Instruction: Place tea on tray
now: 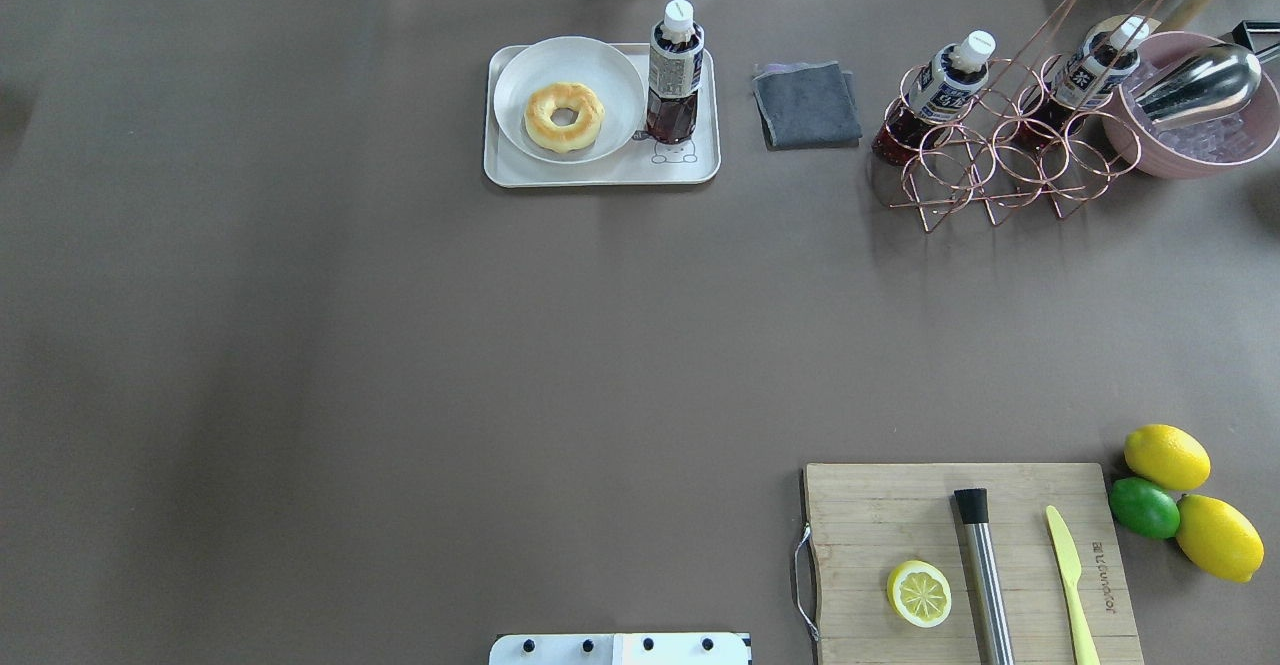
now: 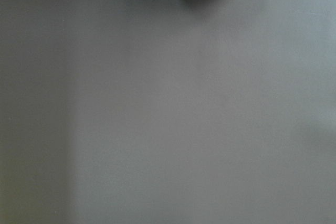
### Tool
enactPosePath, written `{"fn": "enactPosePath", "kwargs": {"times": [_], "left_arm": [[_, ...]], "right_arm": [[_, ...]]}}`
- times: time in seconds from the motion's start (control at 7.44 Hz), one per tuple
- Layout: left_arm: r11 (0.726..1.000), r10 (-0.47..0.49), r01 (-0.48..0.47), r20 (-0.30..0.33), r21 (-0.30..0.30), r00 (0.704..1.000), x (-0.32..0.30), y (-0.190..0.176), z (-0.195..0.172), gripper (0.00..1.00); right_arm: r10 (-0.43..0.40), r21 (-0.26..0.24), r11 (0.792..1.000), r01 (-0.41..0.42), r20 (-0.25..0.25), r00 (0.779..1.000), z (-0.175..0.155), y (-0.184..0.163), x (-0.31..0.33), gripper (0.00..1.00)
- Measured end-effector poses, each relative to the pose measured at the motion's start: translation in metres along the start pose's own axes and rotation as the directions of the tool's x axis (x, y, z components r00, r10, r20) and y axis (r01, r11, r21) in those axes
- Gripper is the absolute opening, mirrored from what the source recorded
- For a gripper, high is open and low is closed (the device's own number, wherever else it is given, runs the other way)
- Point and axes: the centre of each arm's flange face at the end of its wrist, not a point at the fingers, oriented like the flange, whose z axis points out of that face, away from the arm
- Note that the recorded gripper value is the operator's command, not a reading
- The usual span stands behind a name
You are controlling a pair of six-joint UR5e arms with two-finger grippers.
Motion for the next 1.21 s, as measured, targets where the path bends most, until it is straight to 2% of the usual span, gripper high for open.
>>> {"fn": "enactPosePath", "kwargs": {"times": [0.13,0.27,0.4,0.67,1.21], "left_arm": [[0.999,-0.029,0.028,-0.015,-0.044,0.999,-0.008,0.033,0.020,0.99],[0.995,-0.056,0.054,-0.027,-0.079,0.998,-0.014,0.059,0.035,0.99],[0.993,-0.081,0.077,-0.045,-0.087,0.996,-0.016,0.079,0.038,0.99],[0.991,-0.128,0.122,-0.120,-0.056,0.984,-0.015,0.092,0.024,0.98],[0.980,-0.200,0.198,-0.130,-0.026,0.971,-0.028,0.108,-0.003,0.99]], "right_arm": [[0.015,-0.019,1.000,-0.015,0.005,1.000,0.010,0.002,0.006,1.00],[0.027,-0.032,0.999,-0.026,0.031,0.999,0.018,0.003,0.010,1.00],[0.032,-0.035,0.999,-0.030,0.062,0.998,0.022,0.003,0.009,1.00],[0.030,-0.028,0.999,-0.028,0.085,0.996,0.021,0.001,0.006,1.00],[0.010,0.000,1.000,-0.010,0.094,0.996,0.008,-0.003,-0.003,1.00]]}}
